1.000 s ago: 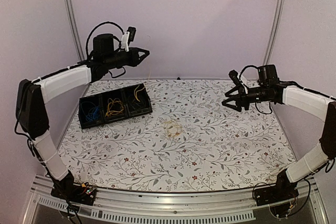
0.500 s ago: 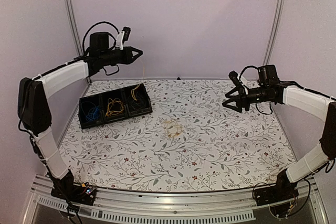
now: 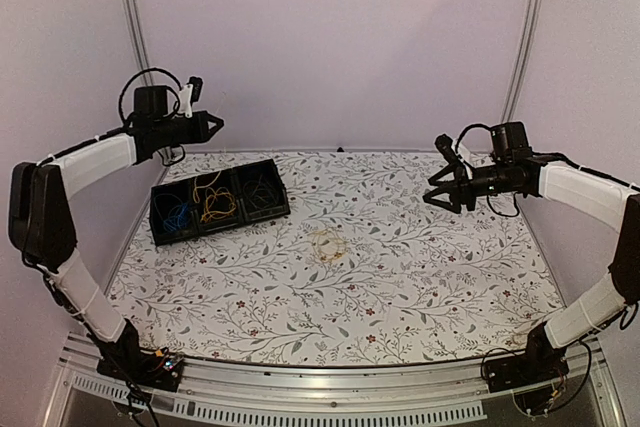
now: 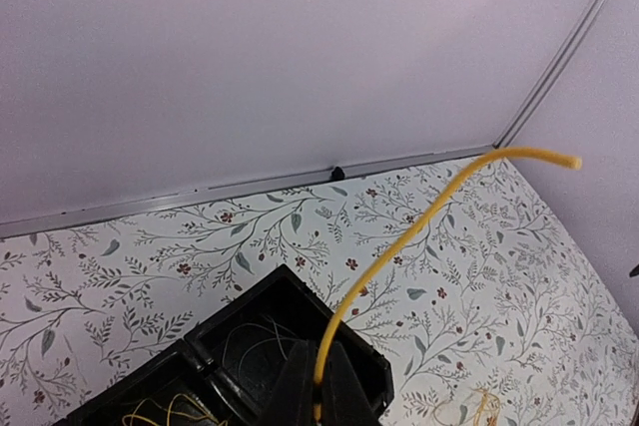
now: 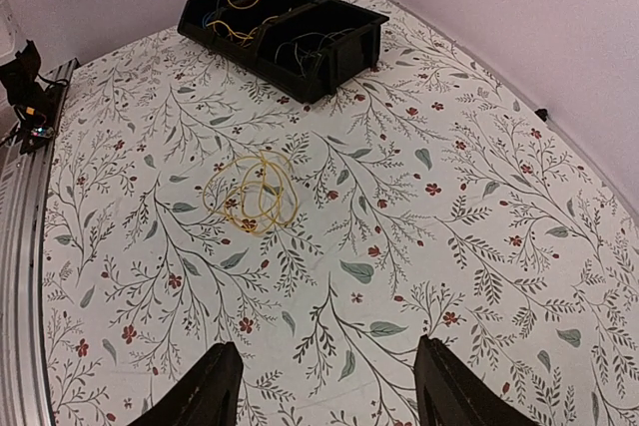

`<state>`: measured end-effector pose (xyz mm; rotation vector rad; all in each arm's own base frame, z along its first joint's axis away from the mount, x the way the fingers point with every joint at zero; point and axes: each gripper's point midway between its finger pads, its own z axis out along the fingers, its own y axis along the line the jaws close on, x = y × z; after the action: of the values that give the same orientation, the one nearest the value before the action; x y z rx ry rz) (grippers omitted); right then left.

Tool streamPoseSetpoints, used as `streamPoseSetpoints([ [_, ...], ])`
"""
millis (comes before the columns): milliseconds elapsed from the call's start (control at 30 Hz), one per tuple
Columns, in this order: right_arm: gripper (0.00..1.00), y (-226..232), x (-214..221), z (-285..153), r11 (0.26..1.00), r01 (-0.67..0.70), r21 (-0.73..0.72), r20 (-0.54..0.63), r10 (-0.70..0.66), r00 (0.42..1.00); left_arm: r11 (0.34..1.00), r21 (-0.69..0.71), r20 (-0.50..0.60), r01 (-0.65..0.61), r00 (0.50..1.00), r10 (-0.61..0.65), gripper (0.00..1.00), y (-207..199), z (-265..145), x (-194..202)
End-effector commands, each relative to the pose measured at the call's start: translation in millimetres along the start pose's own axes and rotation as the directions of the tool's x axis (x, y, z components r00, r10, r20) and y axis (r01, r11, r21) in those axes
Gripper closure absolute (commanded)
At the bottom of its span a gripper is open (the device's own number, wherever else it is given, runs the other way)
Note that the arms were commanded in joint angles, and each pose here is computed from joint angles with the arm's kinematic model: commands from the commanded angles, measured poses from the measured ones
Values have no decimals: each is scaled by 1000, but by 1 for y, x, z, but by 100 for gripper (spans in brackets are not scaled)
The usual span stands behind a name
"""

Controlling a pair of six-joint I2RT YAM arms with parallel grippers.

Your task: Untangle the cables

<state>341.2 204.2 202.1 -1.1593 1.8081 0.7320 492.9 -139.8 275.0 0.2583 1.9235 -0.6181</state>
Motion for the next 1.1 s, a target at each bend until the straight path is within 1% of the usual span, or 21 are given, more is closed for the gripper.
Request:
streamPoseSetpoints([
  [0,37,0,-5,1,1000,16,-7,-1,-16,1000,999,28,2,-17,1000,17,100,8,15,12],
  [200,37,-2,-4,1,1000,23,5,-10,-23,1000,1000,23,-16,-14,1000,15,100,18,27,24],
  [267,38,-2,-3,2,1000,20,1,-13,-20,1000,1000,-12,-23,-8,1000,7,100,26,28,31],
  [367,38,-2,-2,3,1000,18,-2,-16,-18,1000,989,-146,-65,12,998,-22,100,54,30,51],
  [467,38,-2,-1,3,1000,20,-4,-20,-20,1000,957,-288,-119,33,990,-70,100,83,30,79],
  [500,38,-2,-1,3,1000,20,-3,-21,-20,1000,939,-340,-125,47,988,-95,100,93,28,87],
  [567,38,-2,0,4,1000,18,-6,-25,-18,1000,877,-470,-140,101,972,-187,100,115,18,112],
  [667,38,-1,1,5,1000,14,-14,-26,-15,1000,850,-517,-163,104,963,-216,100,123,14,132],
  [800,39,1,2,7,1000,11,-23,-36,-12,999,828,-554,-223,86,943,-247,100,126,15,159],
  [967,39,1,2,8,1000,17,-22,-42,-17,999,837,-545,-307,43,919,-247,100,115,28,188],
  [1067,39,1,0,7,1000,23,-17,-40,-24,999,850,-525,-351,41,900,-260,100,108,40,202],
])
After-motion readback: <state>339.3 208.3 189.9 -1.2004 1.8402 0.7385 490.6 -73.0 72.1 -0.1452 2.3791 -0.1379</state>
